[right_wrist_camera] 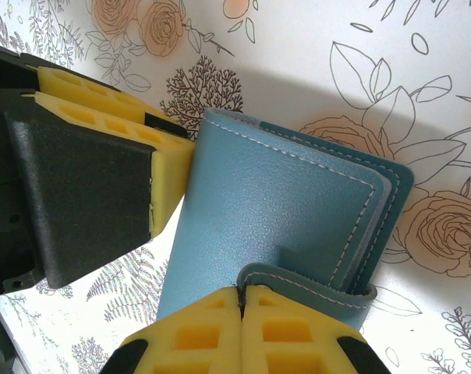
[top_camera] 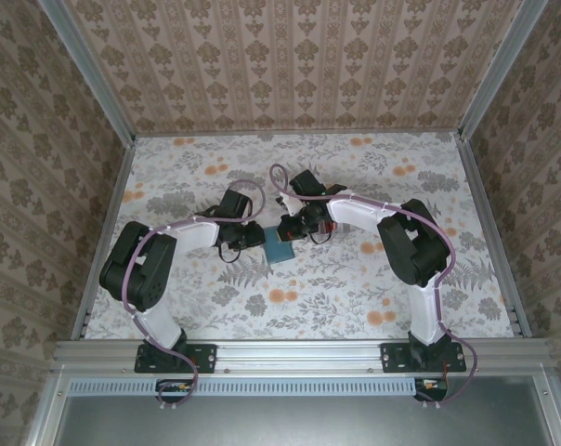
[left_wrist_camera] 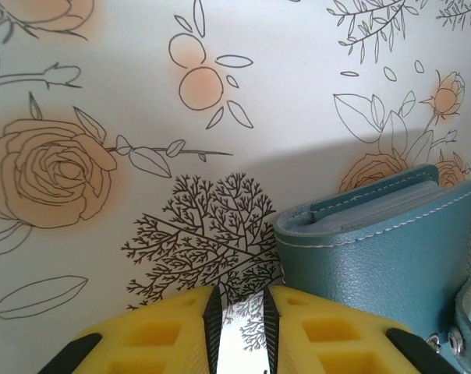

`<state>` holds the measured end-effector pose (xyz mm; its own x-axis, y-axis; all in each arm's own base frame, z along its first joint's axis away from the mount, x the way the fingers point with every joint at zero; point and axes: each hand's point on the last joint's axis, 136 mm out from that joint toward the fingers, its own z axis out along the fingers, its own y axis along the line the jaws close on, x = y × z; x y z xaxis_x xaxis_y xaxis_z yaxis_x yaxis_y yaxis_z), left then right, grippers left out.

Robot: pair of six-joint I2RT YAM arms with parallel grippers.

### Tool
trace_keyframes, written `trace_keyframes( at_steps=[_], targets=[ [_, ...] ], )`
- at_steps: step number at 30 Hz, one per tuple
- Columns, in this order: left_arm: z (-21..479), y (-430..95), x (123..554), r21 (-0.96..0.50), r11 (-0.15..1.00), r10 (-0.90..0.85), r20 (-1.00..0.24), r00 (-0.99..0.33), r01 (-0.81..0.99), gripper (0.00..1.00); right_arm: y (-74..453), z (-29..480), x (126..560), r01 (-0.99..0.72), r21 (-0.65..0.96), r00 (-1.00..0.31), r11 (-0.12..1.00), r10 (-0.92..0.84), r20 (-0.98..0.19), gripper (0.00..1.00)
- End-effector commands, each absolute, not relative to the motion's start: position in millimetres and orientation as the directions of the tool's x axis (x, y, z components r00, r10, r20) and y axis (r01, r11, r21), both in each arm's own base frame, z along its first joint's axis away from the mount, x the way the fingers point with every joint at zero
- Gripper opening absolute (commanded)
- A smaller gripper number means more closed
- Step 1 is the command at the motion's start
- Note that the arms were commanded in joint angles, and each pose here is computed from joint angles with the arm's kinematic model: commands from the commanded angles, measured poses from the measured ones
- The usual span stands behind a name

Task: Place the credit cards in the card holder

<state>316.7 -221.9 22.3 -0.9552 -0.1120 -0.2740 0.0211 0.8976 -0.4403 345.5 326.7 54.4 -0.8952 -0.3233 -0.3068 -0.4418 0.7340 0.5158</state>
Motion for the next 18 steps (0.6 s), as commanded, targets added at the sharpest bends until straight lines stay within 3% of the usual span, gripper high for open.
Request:
trace_keyframes(
  at_steps=[1, 18],
  targets=[
    [10.4, -222.5, 312.0, -0.420, 0.908, -0.105, -0.237, -0.966, 0.005, 0.26, 322.6, 54.0, 336.6, -0.447, 0.517, -0.894, 0.730, -0.347, -0.283, 0.03],
    [11.8, -223.4, 313.1, -0.417, 0.909, -0.103, -0.237, -0.966, 0.006, 0.26, 333.5, 44.9, 335.3, -0.451, 0.523, -0.893, 0.724, -0.362, -0.269, 0.03]
  ],
)
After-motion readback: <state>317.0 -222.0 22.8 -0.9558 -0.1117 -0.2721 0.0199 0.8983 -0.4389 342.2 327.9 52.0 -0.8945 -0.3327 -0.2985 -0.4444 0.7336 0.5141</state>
